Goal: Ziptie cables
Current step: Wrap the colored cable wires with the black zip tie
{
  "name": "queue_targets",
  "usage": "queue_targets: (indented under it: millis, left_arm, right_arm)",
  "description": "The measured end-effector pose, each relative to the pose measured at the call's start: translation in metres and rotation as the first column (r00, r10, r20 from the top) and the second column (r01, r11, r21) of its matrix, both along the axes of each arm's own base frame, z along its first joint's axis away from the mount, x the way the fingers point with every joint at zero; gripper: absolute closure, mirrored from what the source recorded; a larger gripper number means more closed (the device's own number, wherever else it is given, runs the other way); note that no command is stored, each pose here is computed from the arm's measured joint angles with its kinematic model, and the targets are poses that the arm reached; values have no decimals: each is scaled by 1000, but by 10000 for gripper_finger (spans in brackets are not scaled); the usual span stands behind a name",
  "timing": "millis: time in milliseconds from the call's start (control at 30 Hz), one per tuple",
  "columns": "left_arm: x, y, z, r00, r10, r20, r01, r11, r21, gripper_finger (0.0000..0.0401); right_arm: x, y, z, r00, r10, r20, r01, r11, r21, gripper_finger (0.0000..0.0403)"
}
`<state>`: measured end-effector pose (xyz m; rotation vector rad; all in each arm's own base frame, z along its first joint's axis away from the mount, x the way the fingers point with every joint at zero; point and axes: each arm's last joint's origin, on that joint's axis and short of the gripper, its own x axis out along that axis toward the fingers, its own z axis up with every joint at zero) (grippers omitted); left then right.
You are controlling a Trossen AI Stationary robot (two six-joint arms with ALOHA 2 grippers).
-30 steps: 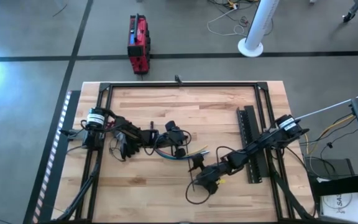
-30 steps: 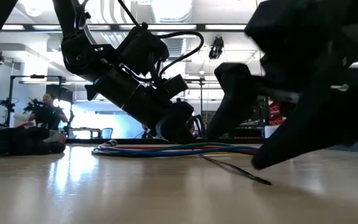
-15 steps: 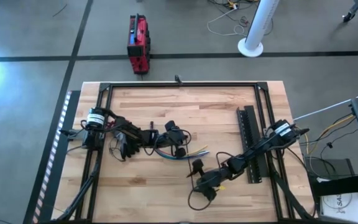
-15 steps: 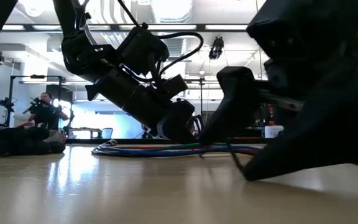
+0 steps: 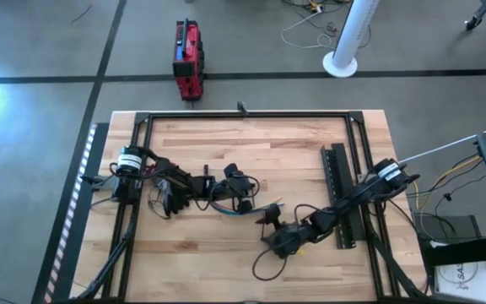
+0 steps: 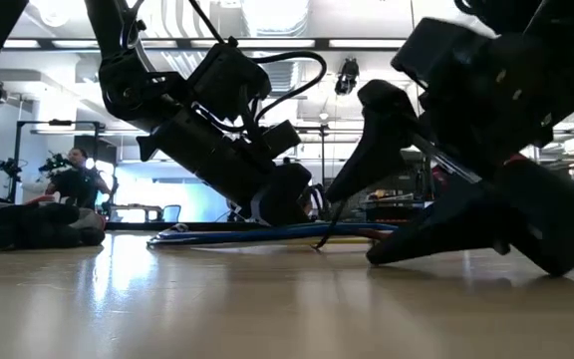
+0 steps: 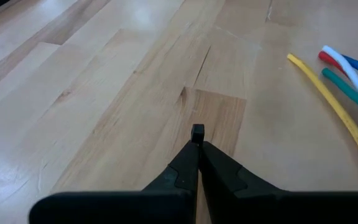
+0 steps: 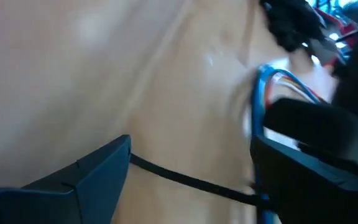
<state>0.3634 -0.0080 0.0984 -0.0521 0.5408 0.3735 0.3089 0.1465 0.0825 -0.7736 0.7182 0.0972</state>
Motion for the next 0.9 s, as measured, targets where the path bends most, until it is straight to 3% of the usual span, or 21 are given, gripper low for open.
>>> queue_targets:
  millis: [200,467,667,900]
  left_arm:
    - [0,0,0,1000,-3,-3,3,1000,-1,401]
    - [0,-1,0,1000,-6,-6,6,1000,-1,401]
    - [0,-2,0,1000,-7,-6,7,1000,-1,401]
    - [0,-1,0,1000,-7,-5,7,1000,-1,401]
  right_arm:
    - [-3,-14,9,998,-11,-63,3,991,-131,80]
    - [0,-25,17,997,12,-78,-26,983,-181,80]
    - [6,-19,21,991,131,-38,-133,989,-62,82]
    - [15,-19,30,989,117,86,-117,993,-13,82]
